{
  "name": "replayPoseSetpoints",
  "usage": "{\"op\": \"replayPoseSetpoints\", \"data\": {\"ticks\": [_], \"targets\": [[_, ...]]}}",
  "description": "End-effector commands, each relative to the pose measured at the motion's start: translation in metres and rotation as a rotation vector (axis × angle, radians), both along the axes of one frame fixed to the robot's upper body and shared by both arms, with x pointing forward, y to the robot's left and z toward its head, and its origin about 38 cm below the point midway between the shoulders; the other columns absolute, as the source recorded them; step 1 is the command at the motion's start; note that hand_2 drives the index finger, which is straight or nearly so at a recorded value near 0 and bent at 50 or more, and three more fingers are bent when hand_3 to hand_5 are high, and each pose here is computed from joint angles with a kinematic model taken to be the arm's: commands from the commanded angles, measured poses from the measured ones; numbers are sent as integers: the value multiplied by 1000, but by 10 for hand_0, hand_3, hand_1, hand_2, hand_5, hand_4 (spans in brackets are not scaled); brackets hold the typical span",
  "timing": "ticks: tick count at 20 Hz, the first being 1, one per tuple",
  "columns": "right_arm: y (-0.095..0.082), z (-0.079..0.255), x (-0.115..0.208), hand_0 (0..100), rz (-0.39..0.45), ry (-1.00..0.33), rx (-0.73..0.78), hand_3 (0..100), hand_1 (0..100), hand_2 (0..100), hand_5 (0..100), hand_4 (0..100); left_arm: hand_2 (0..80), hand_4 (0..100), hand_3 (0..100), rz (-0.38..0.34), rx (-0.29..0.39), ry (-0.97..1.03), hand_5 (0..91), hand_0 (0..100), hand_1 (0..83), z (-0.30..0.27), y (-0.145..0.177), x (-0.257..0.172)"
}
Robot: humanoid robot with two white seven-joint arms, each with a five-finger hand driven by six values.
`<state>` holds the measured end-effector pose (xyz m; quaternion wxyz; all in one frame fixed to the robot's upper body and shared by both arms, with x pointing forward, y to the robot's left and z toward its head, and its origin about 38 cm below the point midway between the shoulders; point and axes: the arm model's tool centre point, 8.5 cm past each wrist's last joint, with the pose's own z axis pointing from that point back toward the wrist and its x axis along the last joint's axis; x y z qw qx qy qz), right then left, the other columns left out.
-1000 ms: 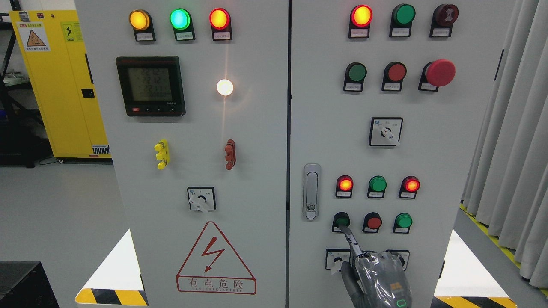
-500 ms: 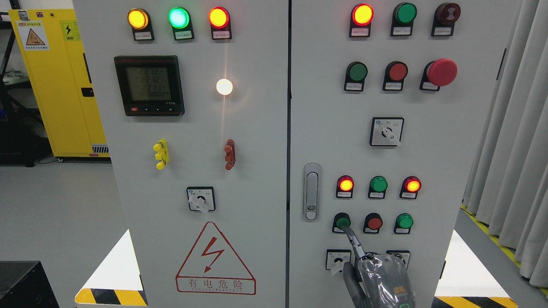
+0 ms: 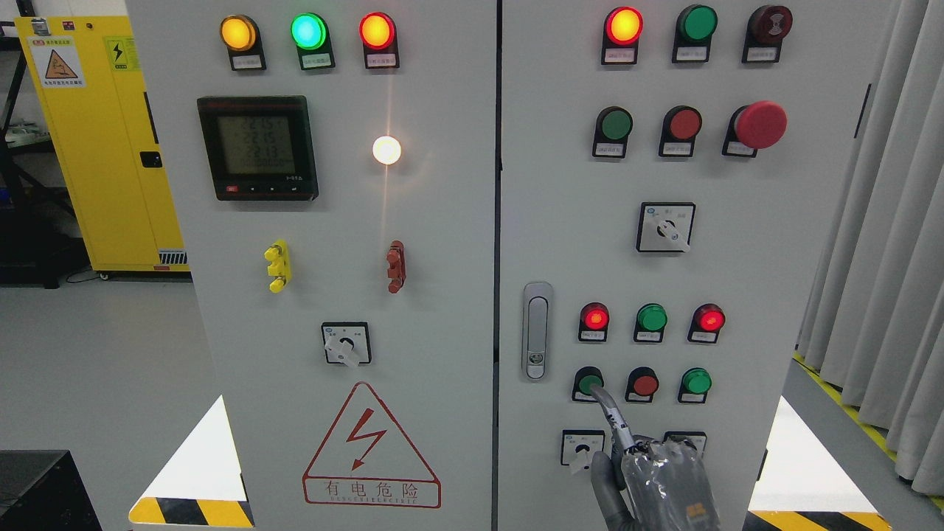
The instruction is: Press green start button
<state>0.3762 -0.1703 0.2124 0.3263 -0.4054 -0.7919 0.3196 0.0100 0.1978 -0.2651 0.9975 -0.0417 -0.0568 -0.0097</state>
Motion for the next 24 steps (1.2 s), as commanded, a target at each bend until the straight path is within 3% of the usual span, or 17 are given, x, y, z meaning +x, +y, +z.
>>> {"op": "replayPoseSetpoints", "data": {"ticks": [1,2,3,4,5,6,7,9,12,20,24], "targets": [[11,2,-24,947,111,8,143,760,946,42,866,842,0,0,0,0,-1,1,0,120,556,0,0,0],[10,0,-27,922,147,17,189,735,934,42,856,821,0,0,0,0,-1,1,0,120,556,0,0,0],[10,-3,-30,861,192,32,254,430,880,38,657,529,0,0,0,0,1,1,0,120,556,0,1,0],[9,-6,-32,852,232,50,327,390,878,32,631,487,0,0,0,0,-1,1,0,120,556,0,0,0],[8,-10,-35,835,270,82,391,257,864,1,423,324,0,0,0,0,-1,1,0,120,556,0,0,0],[8,-15,-37,830,305,116,444,180,857,0,287,230,0,0,0,0,-1,1,0,120,556,0,0,0],[7,-18,-38,834,333,142,490,167,855,0,273,212,0,0,0,-1,-1,1,0,120,556,0,0,0],[4,-20,-38,886,368,161,577,33,845,0,88,61,0,0,0,0,-1,1,0,120,556,0,0,0],[1,-21,-37,864,392,173,662,0,838,0,0,0,0,0,0,0,-1,1,0,120,556,0,0,0],[2,-26,-36,669,396,190,681,0,835,0,0,0,0,0,0,0,-1,1,0,120,556,0,0,0],[3,-28,-36,626,395,196,680,0,837,0,0,0,0,0,0,1,1,1,0,120,556,0,0,0]]}}
